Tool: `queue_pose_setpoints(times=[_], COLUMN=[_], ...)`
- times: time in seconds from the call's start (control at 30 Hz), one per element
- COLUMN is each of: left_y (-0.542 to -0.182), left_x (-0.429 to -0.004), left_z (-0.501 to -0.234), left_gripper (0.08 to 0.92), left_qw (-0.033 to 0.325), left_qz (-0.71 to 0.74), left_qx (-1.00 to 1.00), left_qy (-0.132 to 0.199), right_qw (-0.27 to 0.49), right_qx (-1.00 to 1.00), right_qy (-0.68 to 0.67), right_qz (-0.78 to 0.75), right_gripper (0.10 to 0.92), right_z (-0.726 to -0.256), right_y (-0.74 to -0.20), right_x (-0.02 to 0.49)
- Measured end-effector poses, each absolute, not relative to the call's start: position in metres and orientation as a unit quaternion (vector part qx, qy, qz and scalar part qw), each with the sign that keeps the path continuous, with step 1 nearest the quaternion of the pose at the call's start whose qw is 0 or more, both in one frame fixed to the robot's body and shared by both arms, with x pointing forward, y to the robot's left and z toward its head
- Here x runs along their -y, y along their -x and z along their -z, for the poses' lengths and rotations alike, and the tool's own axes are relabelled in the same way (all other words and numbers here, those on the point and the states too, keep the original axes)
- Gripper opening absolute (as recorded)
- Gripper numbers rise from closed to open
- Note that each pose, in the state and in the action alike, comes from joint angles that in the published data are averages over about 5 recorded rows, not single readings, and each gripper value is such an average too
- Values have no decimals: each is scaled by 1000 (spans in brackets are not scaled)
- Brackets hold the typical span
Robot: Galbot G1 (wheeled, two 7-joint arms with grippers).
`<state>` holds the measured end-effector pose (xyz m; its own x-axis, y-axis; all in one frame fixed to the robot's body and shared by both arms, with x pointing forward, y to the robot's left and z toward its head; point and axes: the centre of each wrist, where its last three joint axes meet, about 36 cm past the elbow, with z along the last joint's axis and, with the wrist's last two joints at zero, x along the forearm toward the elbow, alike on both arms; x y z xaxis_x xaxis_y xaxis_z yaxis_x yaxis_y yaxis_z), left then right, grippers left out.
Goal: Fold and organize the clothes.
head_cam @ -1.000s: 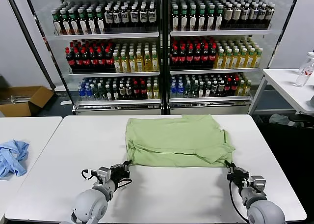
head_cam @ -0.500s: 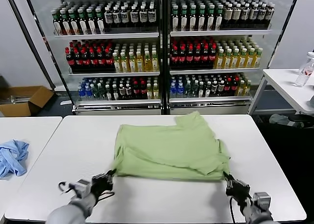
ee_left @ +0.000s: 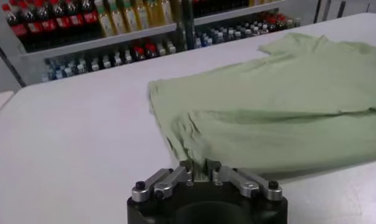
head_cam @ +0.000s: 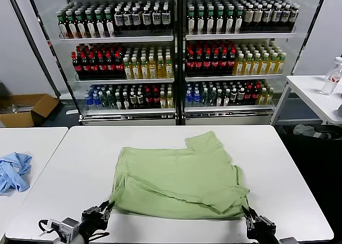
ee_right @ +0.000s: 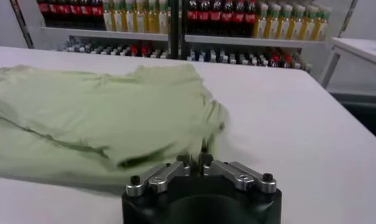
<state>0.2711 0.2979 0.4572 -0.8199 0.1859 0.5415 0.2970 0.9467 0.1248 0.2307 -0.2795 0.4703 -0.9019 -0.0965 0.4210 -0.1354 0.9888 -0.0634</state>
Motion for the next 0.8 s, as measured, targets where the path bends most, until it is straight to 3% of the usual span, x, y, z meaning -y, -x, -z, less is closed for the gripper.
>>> queue_pose_setpoints(times=[0.2,0.53,0.8], left_y=[-295,-395,-474], left_x=[-298,-300,-307], left_z=[-469,-451,-431], left_gripper=[497,776,822], left_qw=[236,206,219], left_qz=[100,83,82], left_qx=[957,965,962], left_qy=[133,142,143], right_qw=[194,171,177], right_qx=[979,984,983], right_qy=[-51,-54,-41], right_qz=[-30,-3,0], right_gripper=[568,812,823], right_z=[-473,-454,-441], right_y=[-278,-417,-525], right_x=[281,268,251])
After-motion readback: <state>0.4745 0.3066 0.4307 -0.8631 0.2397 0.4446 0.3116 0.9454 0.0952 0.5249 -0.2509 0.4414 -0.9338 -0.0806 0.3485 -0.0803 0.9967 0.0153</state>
